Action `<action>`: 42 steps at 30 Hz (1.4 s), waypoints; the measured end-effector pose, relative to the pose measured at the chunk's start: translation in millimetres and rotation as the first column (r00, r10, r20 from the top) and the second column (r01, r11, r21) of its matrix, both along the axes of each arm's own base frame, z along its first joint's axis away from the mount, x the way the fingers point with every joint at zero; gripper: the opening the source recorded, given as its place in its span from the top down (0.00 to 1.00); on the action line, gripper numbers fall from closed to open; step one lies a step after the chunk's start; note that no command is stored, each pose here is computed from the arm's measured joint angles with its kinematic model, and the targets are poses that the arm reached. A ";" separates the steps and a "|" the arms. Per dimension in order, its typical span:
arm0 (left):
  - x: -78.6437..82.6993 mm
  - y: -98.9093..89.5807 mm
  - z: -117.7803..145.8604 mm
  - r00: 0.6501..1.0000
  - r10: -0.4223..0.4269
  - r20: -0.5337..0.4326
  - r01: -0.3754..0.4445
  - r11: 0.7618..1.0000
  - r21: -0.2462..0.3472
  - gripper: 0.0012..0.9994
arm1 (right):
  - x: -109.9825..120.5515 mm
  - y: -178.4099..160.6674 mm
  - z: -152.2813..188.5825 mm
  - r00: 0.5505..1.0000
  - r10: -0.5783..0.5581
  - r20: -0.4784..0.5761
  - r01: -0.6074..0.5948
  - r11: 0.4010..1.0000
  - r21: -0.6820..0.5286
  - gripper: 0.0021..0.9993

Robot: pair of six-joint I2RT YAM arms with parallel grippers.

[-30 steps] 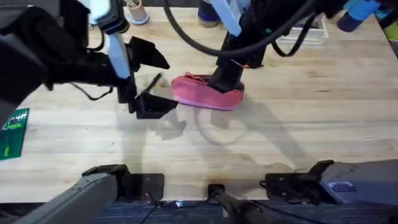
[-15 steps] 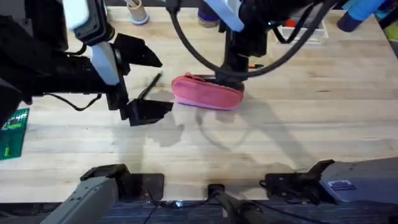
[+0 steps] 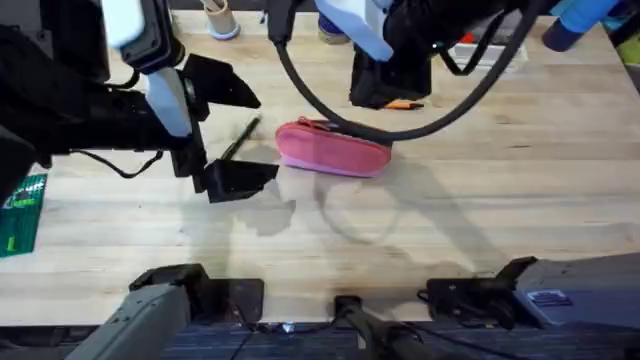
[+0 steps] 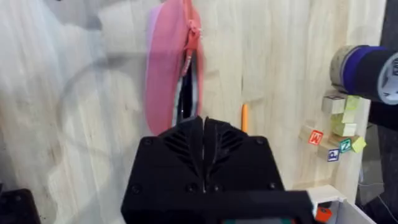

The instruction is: Unzip the bag, pick up the pens from the table one at a time and place them inside, then zip the bag closed.

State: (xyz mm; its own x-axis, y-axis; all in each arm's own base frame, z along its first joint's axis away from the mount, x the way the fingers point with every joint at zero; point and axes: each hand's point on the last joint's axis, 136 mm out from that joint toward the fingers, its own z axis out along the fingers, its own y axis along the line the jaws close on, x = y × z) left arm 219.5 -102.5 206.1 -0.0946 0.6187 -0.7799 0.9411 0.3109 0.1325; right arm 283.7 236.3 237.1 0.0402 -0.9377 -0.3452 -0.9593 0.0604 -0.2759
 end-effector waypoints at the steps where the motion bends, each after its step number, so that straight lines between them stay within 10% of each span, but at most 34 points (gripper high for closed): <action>1: 0.0 0.0 -0.1 1.000 0.000 0.000 0.000 1.000 0.000 0.01 | -1.1 -0.1 -0.4 1.000 0.001 -0.005 -0.001 1.000 0.000 0.97; 21: 0.0 0.0 -0.1 1.000 0.000 0.000 0.000 1.000 0.000 0.01 | -1.6 16.6 -67.9 0.966 0.009 -0.259 -0.018 0.999 -0.033 0.97; 42: 0.0 0.0 0.0 1.000 0.000 0.000 0.000 1.000 0.000 0.01 | 25.8 27.6 -122.7 0.952 -0.017 -0.305 -0.004 0.998 -0.067 0.97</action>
State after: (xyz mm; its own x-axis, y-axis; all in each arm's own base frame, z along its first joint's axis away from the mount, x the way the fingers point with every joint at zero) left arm 219.6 -102.5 206.1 -0.0944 0.6187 -0.7799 0.9411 0.3109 0.1327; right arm 309.4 263.9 114.4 -0.0634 -0.9588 -0.2769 -0.9979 0.0583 0.0267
